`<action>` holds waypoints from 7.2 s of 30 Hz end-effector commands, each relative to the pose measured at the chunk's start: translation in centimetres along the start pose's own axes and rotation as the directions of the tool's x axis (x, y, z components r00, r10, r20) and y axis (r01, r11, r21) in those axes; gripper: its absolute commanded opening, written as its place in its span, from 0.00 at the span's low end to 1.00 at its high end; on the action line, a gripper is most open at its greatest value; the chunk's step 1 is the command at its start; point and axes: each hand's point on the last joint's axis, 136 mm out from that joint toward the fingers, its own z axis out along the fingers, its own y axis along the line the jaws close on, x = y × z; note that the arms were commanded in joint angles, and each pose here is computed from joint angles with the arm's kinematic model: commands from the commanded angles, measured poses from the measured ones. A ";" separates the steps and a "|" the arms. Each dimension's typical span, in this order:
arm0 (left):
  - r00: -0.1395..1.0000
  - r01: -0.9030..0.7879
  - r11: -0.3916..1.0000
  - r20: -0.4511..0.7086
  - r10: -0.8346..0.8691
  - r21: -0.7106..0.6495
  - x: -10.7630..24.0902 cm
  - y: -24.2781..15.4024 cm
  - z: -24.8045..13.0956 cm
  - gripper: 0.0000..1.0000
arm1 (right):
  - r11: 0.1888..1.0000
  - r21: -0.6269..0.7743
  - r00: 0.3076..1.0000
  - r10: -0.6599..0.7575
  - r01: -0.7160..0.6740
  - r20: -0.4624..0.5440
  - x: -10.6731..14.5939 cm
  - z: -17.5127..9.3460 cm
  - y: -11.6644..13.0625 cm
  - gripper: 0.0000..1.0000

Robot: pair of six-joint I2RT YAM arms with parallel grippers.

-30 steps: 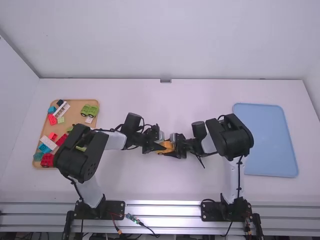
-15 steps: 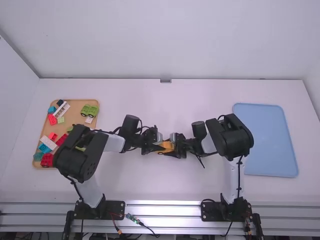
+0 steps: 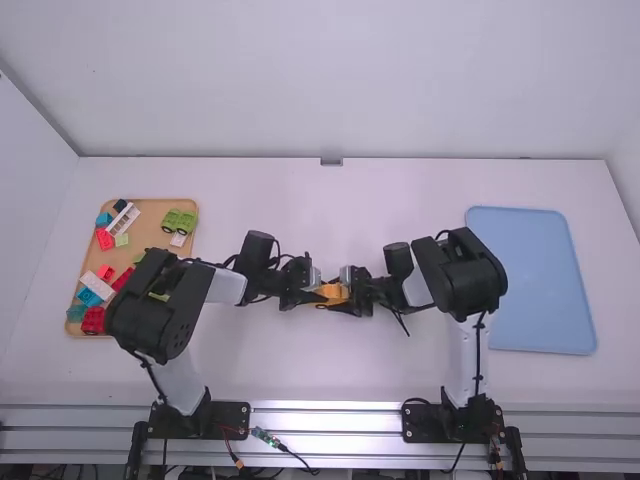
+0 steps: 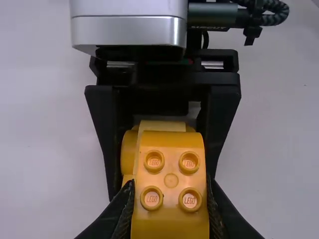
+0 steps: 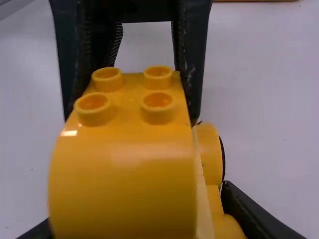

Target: Assemble lego blocks to make yellow taxi

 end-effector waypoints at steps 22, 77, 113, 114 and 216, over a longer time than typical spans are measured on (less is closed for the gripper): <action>0.995 0.078 0.997 -0.062 -0.080 -0.028 1.3 -0.1 0.9 0.02 | 0.998 0.023 0.997 0.063 -0.062 -0.044 1.5 -0.2 0.1 0.48; 0.949 0.046 0.998 -0.310 -0.059 -0.051 3.3 -0.3 3.2 0.02 | 0.999 0.014 0.999 0.038 -0.038 -0.034 1.3 -0.2 0.2 0.49; 0.955 0.026 0.998 -0.295 -0.040 -0.050 2.8 -0.2 3.5 0.34 | 0.999 0.014 0.998 0.048 -0.047 -0.034 1.3 -0.2 0.2 0.50; 0.955 0.026 0.998 -0.295 -0.039 -0.050 2.8 -0.2 3.5 0.34 | 0.999 0.014 0.998 0.048 -0.047 -0.034 1.3 -0.2 0.2 0.50; 0.961 0.261 0.940 0.156 -0.230 -0.222 -1.5 8.1 -9.7 0.99 | -0.215 0.923 0.584 0.723 -0.319 0.370 12.3 -39.5 -4.3 0.54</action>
